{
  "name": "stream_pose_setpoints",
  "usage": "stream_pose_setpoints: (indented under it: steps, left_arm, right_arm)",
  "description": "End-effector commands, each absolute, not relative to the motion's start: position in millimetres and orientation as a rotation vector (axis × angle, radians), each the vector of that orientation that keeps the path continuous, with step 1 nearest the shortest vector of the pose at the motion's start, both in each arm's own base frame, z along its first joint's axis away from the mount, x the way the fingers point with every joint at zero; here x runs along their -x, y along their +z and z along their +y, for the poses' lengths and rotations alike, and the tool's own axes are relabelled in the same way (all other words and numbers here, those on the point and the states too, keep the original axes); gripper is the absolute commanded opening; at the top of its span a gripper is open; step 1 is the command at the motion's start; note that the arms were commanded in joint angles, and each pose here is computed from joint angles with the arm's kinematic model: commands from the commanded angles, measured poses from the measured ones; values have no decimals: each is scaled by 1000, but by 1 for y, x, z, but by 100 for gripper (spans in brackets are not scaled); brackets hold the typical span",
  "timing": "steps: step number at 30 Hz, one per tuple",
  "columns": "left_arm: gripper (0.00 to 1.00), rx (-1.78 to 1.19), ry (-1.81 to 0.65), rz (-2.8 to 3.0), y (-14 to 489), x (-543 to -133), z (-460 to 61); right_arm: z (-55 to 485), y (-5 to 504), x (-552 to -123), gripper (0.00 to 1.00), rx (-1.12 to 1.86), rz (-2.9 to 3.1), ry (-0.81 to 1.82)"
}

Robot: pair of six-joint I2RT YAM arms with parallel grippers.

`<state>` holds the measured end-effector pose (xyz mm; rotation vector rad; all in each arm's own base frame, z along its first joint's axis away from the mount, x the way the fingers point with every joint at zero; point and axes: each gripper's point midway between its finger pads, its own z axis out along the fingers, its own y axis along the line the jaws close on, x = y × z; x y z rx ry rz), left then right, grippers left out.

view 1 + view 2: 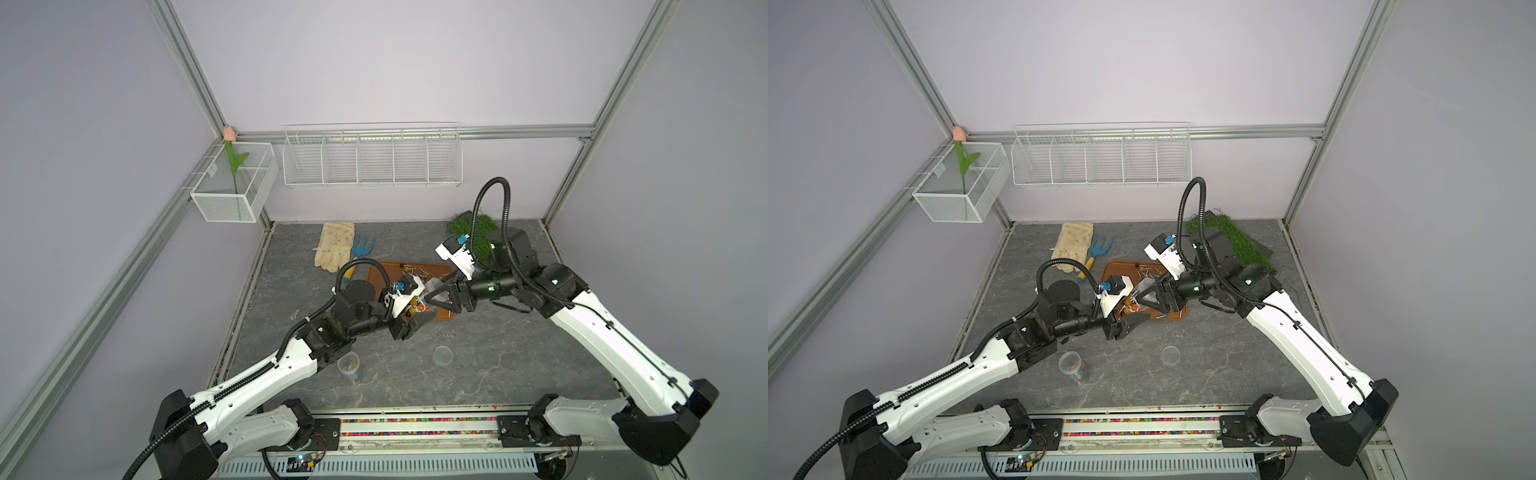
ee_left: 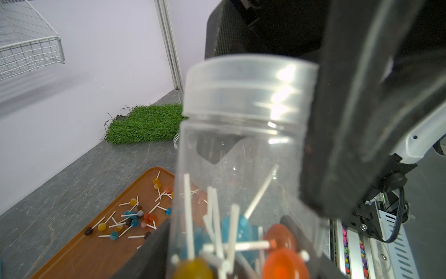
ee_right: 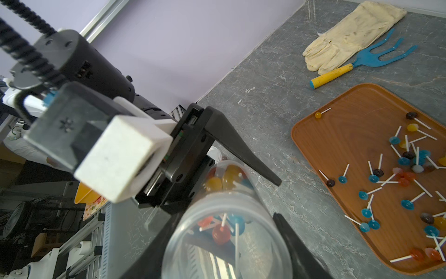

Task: Pour the candies out of the jar
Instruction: Pick up the jar from the center of the board, then unscrew the lid from the jar.

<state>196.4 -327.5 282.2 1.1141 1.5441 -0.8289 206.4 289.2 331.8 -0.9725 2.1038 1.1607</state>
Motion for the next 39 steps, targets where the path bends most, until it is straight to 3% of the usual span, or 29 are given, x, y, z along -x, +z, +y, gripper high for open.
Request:
stream_pose_setpoints:
  steps: [1, 6, 8, 9, 10, 11, 14, 16, 21, 25, 32, 36, 39]
  left_arm:
    - [61, -1135, -844, 1507, 292, -193, -334]
    - [41, -1124, -843, 1500, 294, -191, -336]
    - [38, -1107, -848, 1494, 297, -191, -336]
    - [38, -1096, -849, 1489, 298, -191, -335]
    - [38, -1085, -849, 1489, 298, -192, -334]
    - [37, -1070, -847, 1491, 299, -193, -333]
    - [36, -1006, -834, 1503, 298, -198, -327]
    - [36, -969, -837, 1500, 298, -199, -323]
    - [36, -924, -841, 1514, 293, -201, -321]
    - [36, -906, -834, 1510, 292, -202, -323]
    - [36, -893, -820, 1503, 293, -203, -327]
    - [36, -897, -820, 1501, 293, -202, -329]
    - [36, -894, -820, 1498, 295, -203, -329]
  right_arm:
    - [290, 356, -197, 47, 1006, 2013, 1220]
    - [289, 353, -199, 51, 985, 2031, 1217]
    - [288, 353, -199, 69, 972, 2035, 1207]
    - [288, 353, -198, 87, 973, 2030, 1210]
    - [287, 356, -196, 97, 977, 2015, 1214]
    - [286, 360, -195, 99, 973, 1997, 1214]
    - [273, 378, -202, 89, 870, 1939, 1149]
    - [256, 386, -217, 89, 731, 1941, 1029]
    - [236, 391, -237, 91, 493, 1968, 937]
    - [256, 386, -236, 97, 499, 1978, 1059]
    - [284, 359, -238, 100, 548, 2062, 1023]
    - [295, 356, -239, 92, 568, 2061, 1037]
    - [299, 354, -239, 78, 581, 2065, 1038]
